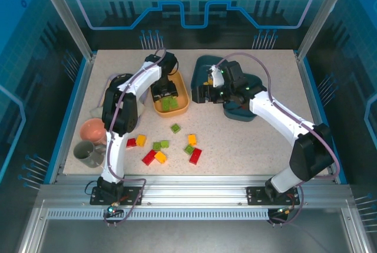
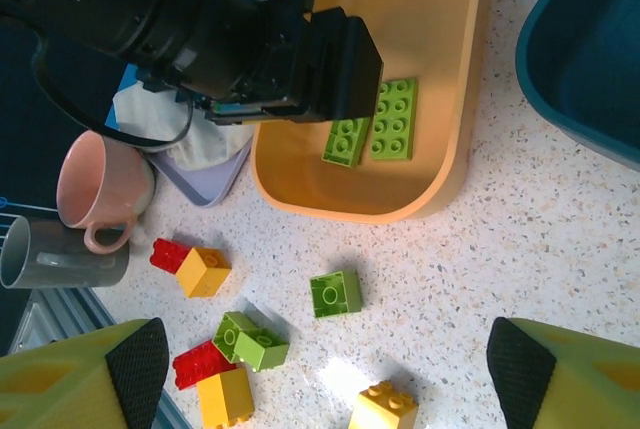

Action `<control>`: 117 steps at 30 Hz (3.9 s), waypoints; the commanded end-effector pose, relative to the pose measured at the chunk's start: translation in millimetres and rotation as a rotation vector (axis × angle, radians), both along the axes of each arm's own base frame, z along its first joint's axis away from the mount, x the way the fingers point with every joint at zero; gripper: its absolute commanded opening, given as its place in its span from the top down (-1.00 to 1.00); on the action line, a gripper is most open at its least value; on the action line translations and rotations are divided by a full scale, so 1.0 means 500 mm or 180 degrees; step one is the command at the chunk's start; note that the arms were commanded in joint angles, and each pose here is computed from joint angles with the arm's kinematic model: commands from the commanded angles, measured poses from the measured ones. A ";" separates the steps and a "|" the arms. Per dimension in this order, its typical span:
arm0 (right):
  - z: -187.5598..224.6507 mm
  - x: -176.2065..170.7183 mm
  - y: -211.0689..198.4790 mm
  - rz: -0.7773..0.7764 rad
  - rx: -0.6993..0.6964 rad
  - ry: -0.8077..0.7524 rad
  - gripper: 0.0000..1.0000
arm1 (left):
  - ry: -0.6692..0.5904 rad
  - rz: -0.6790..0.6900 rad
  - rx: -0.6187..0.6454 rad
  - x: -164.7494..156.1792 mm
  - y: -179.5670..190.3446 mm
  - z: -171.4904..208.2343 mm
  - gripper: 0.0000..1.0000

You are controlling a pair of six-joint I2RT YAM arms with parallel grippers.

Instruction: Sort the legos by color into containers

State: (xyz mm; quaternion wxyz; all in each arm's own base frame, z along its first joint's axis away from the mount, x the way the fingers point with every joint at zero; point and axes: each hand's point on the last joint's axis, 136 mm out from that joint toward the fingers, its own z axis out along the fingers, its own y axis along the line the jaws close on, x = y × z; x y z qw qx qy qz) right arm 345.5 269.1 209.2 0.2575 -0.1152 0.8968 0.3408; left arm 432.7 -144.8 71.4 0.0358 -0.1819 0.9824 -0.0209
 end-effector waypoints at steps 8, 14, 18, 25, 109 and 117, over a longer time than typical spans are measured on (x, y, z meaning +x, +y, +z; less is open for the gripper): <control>0.071 -0.036 -0.051 0.0024 -0.0162 -0.0618 -0.69 | -0.0425 0.0479 -0.0616 -0.151 -0.017 0.199 -0.34; 0.054 -0.115 -0.049 0.0353 -0.0360 -0.0778 -0.69 | -0.0003 0.0581 -0.0794 -0.307 -0.024 0.149 -0.34; 0.011 -0.185 -0.026 0.0680 -0.0401 -0.0786 -0.70 | 0.0047 0.0133 -0.0830 -0.353 -0.058 0.097 -0.35; -0.047 -0.219 -0.014 0.0749 -0.0440 -0.0547 -0.70 | -0.0051 -0.0046 -0.0571 -0.322 -0.111 0.022 -0.56; -0.253 -0.361 0.017 0.1320 -0.1583 0.0869 -0.84 | -0.0648 0.0362 -0.0681 -0.171 -0.047 0.162 -0.53; -0.303 -0.373 0.049 0.0634 -0.1788 0.1164 -0.89 | -0.0564 0.0104 -0.0771 -0.368 -0.036 0.139 -0.56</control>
